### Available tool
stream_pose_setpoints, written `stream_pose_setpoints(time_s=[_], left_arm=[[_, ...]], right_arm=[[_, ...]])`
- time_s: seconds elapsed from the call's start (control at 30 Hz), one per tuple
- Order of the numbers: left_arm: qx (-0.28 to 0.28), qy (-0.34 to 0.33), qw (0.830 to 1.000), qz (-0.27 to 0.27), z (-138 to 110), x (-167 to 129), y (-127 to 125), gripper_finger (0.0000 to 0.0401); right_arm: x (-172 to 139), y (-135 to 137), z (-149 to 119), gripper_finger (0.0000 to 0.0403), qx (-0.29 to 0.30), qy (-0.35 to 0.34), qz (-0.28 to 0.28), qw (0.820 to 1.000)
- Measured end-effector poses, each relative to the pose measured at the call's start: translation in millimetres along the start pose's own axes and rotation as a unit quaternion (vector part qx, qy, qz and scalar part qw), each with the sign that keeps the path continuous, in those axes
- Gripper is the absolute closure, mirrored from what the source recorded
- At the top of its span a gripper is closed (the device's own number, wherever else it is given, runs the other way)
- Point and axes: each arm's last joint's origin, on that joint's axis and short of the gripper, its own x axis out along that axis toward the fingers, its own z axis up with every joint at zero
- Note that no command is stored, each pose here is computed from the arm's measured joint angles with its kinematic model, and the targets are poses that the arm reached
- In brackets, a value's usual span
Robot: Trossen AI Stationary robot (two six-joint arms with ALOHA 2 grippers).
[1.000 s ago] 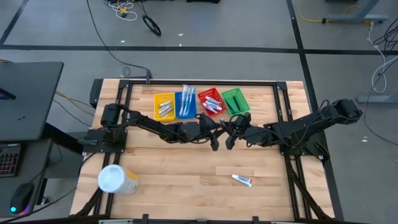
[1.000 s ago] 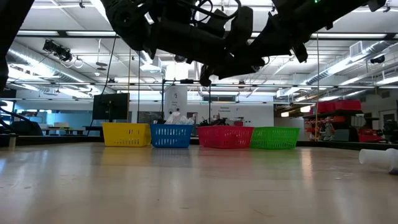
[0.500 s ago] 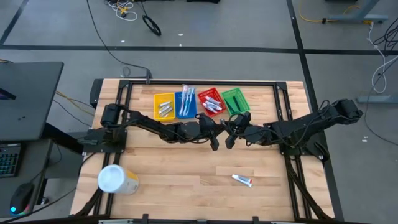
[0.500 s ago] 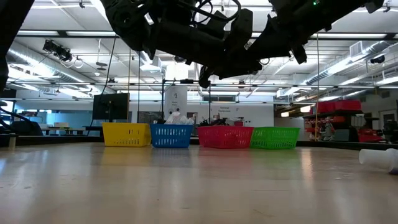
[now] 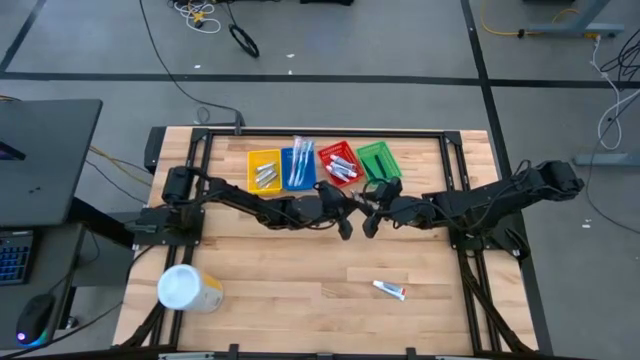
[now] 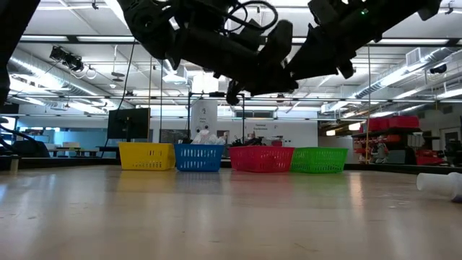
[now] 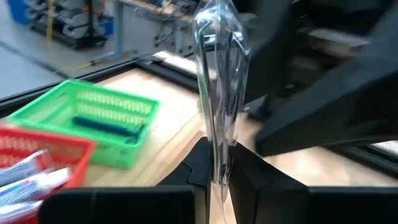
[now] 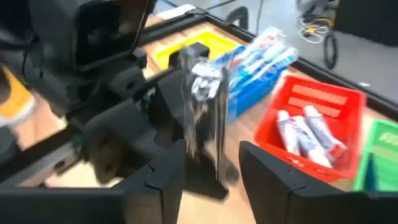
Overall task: Pick & Place Travel size toiletries
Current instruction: Put the nail cutter into the yellow bin
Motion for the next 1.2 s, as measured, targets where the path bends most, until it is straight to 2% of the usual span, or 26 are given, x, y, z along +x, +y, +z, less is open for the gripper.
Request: stream_pose_setpoints(time_s=[0.1,0.27,0.43,0.63,0.77,0.87,1.0,1.1,1.2], left_arm=[[0.002,0.020,1.000,0.022,2,1,8,0.0367],[0.019,0.048,0.997,0.059,12,0,25,0.0367],[0.051,0.080,0.991,0.097,36,-8,47,0.0367],[0.067,0.155,0.973,0.157,71,-36,82,0.0367],[0.067,0.222,0.950,0.211,86,-62,109,0.0366],[0.059,0.282,0.923,0.257,87,-77,128,0.0364],[0.052,0.354,0.882,0.306,76,-89,147,0.0367],[0.038,0.390,0.865,0.312,56,-94,160,0.0367],[0.025,0.404,0.856,0.321,40,-99,171,0.0367]], right_arm=[[-3,-3,0,0.0233,-0.012,0.003,-0.016,1.000],[-9,-7,-3,0.0231,-0.012,0.031,-0.013,0.999],[-14,-14,-10,0.0231,-0.007,0.074,-0.028,0.997],[-15,-17,-15,0.0231,-0.007,0.096,-0.041,0.995],[-15,-16,-15,0.0231,-0.003,0.101,-0.027,0.994],[-15,-15,-15,0.0231,-0.001,0.114,-0.008,0.993],[-15,-14,-16,0.0231,0.002,0.120,0.002,0.993],[-15,-14,-16,0.0231,0.017,0.120,0.001,0.993],[-15,-13,-16,0.0231,0.028,0.131,0.015,0.991]])
